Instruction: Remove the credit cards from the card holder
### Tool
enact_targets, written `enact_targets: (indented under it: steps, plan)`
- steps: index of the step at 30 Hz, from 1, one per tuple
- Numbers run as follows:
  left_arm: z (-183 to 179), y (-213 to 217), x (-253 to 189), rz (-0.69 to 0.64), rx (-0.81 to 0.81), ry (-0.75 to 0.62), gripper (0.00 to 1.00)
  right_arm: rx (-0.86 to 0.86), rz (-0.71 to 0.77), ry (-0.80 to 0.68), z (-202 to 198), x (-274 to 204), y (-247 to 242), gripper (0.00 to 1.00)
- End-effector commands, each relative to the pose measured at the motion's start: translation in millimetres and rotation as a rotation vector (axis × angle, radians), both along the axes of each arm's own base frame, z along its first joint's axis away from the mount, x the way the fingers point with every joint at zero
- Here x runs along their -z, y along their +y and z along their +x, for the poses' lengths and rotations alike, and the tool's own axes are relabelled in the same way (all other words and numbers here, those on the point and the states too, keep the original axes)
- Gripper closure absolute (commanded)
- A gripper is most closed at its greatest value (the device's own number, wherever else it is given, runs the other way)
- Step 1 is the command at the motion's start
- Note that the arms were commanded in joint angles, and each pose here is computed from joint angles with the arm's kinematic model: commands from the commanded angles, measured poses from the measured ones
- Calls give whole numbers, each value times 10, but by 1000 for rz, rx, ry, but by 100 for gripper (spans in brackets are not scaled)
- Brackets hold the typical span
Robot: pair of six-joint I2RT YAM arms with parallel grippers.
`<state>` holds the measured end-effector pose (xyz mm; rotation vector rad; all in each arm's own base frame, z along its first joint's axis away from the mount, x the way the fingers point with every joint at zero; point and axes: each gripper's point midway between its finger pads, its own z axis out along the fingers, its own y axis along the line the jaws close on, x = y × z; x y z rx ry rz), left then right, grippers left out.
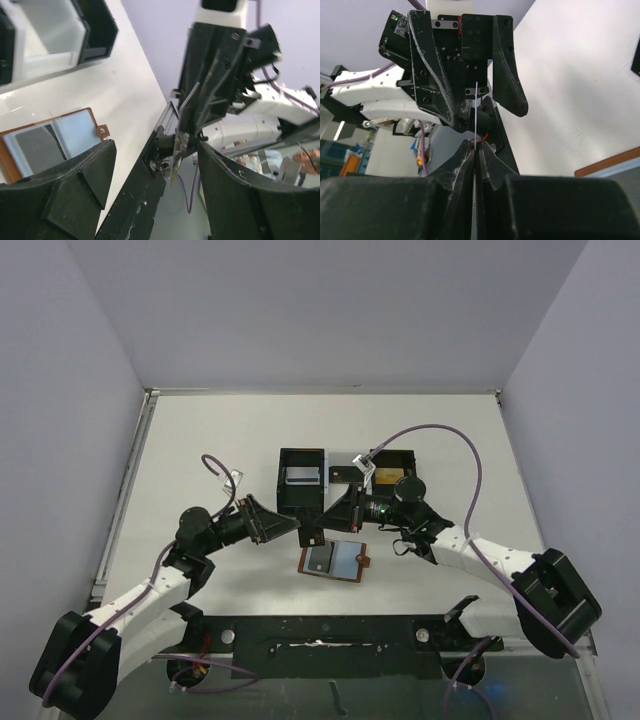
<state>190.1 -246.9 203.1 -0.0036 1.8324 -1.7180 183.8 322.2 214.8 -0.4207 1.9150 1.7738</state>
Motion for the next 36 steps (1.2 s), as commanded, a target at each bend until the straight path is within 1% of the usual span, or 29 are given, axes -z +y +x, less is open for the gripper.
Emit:
enact_targets:
  steps: [1,4,7,9,11,12,14,16,18,19,21,23,24,27,29,31,34,36]
  plan:
    - [268,136,69,186,-152,-37,33,121,-88,-145,212,-169,-89,100]
    - [405,344,198,370,-263,-34,32,205,-192,-194,323,-123,-222,100]
    - [526,577,217,523,-365,-55,32,338,-294,-250,499,-121,-411,100]
    - [625,753,161,606,-450,-66,31,427,-347,-316,617,-167,-545,100]
    - [683,906,153,686,-507,-80,31,513,-401,-410,727,-227,-677,100]
    - [719,996,164,738,-538,-93,31,583,-449,-464,819,-230,-781,100]
    - [810,1228,193,845,-635,-73,30,652,-535,-586,907,-251,-902,100]
    - [882,1406,157,931,-698,-75,30,679,-657,-736,985,-241,-1020,100]
    - [932,1501,118,981,-721,-100,27,639,-807,-861,1049,-122,-1107,100]
    - [955,1551,96,997,-734,-109,25,605,-889,-921,1094,-72,-1148,100]
    - [992,1648,114,1027,-749,-114,24,610,-974,-937,1203,-15,-1214,100]
    - [1035,1758,207,1048,-760,-111,23,544,-980,-989,1270,15,-1147,100]
    - [1067,1811,211,1031,-766,-87,21,502,-978,-1010,1295,39,-1088,100]
    - [1146,1854,258,912,-743,-14,20,408,-979,-1064,1364,106,-988,100]
    - [1153,1832,259,882,-730,-16,20,341,-986,-1100,1393,159,-915,100]
    - [1123,1843,266,895,-723,-29,20,281,-986,-1135,1425,186,-851,100]
    - [1108,1926,253,921,-762,-35,20,221,-982,-1173,1477,221,-755,100]
    - [1123,1935,240,919,-773,-43,20,213,-988,-1184,1534,197,-721,100]
